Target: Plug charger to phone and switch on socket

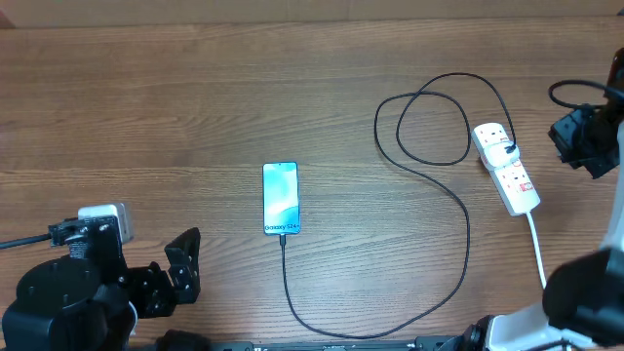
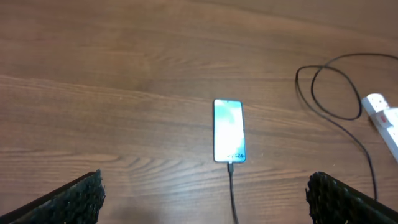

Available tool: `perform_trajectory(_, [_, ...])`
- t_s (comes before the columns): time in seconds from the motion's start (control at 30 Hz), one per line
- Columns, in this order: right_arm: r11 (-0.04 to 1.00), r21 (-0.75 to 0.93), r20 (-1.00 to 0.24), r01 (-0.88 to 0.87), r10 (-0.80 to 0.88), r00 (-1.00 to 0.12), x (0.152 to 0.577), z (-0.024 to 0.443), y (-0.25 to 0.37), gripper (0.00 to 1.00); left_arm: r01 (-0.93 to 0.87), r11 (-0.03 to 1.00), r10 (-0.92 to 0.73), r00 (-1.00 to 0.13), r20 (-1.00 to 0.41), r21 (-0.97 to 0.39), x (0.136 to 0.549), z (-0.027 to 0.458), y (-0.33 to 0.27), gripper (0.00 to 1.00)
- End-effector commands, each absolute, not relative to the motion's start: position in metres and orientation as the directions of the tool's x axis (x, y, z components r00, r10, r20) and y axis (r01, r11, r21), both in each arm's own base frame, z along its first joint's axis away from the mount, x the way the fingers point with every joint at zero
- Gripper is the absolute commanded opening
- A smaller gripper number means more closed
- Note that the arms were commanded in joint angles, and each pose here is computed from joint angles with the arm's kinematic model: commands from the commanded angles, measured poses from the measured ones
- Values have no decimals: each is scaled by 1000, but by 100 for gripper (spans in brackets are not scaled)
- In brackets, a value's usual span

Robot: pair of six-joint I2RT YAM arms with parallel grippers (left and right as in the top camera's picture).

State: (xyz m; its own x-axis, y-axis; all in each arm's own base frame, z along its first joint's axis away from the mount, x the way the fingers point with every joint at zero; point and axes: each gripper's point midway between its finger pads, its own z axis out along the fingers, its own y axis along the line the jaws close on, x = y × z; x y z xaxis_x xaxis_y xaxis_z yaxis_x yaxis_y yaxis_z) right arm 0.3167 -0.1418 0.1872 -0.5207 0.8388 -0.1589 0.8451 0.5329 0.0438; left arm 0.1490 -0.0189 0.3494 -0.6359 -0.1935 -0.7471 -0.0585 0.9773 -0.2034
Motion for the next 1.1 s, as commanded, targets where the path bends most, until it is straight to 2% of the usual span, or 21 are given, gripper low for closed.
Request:
perform_trajectory(0.0, [586, 71, -58, 807, 810, -583, 326, 161, -139, 4, -62, 983, -170, -666, -726, -173, 143, 341, -16, 100])
perform_trajectory(0.13, [591, 93, 32, 801, 803, -596, 334, 137, -133, 4, -57, 986, -153, -680, -717, -156, 140, 337, -15, 100])
perform_trajectory(0.33, [588, 136, 66, 797, 797, -600, 348, 120, -130, 4, -66, 987, -151, -676, -721, -145, 141, 338, -12, 100])
perform_trajectory(0.43, [619, 175, 92, 765, 764, -639, 356, 109, -124, 4, -65, 987, -151, -677, -721, -145, 141, 338, -13, 100])
perform_trajectory(0.67, [614, 140, 166, 776, 759, -630, 356, 78, -124, 4, -65, 987, -151, -677, -721, -145, 141, 338, -13, 100])
perform_trajectory(1.07, [621, 136, 118, 772, 763, -635, 369, 64, -135, 4, -65, 987, -150, -677, -720, -145, 141, 338, -13, 100])
